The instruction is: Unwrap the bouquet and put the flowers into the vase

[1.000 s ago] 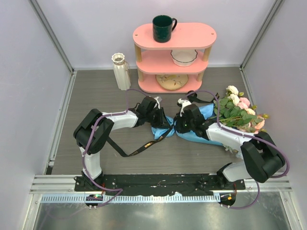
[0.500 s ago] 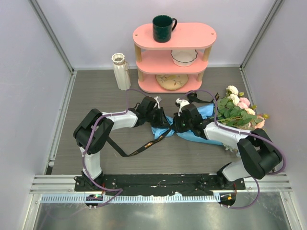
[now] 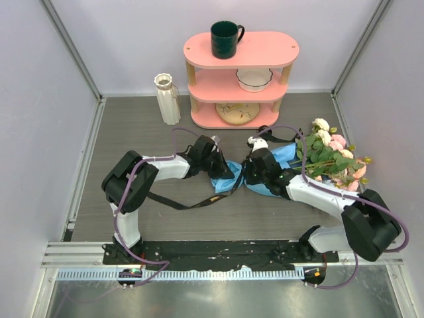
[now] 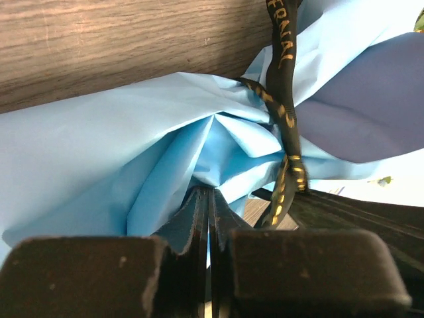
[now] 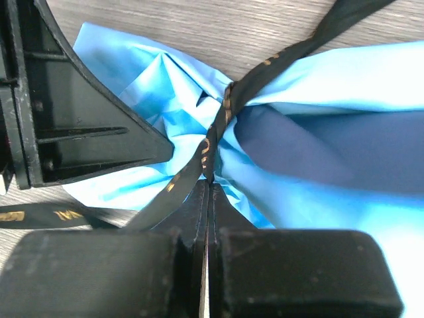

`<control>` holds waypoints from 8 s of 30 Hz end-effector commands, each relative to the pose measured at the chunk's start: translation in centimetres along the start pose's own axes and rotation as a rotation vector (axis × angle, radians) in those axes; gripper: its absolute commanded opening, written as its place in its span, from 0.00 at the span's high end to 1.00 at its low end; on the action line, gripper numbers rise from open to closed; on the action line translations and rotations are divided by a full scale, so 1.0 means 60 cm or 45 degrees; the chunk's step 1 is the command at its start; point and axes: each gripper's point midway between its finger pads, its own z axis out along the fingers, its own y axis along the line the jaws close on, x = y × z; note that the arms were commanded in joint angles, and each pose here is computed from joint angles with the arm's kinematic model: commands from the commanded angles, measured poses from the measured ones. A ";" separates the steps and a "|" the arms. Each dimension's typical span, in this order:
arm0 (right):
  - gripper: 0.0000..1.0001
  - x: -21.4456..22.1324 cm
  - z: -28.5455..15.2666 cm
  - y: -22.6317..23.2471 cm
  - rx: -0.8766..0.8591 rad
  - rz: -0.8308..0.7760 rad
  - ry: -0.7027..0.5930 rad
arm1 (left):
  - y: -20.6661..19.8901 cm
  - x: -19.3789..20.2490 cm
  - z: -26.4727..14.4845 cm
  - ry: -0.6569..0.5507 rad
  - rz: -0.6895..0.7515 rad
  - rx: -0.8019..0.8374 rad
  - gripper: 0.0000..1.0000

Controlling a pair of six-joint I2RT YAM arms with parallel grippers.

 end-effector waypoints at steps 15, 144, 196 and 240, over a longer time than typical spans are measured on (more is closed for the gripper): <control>0.99 -0.121 -0.105 0.023 -0.092 0.181 -0.380 | 0.041 0.009 0.007 -0.014 -0.047 -0.076 0.96; 0.18 -0.397 -0.405 0.091 -0.278 0.161 -0.772 | -0.083 -0.121 -0.487 -0.860 0.670 -0.349 1.00; 0.13 -0.224 -0.150 -0.010 0.017 0.186 -0.282 | 0.440 -0.079 -0.721 -1.191 -1.063 -1.387 0.00; 0.15 -0.078 -0.237 0.048 -0.754 0.584 -0.008 | -0.163 -0.055 -0.270 -0.325 0.267 0.506 0.07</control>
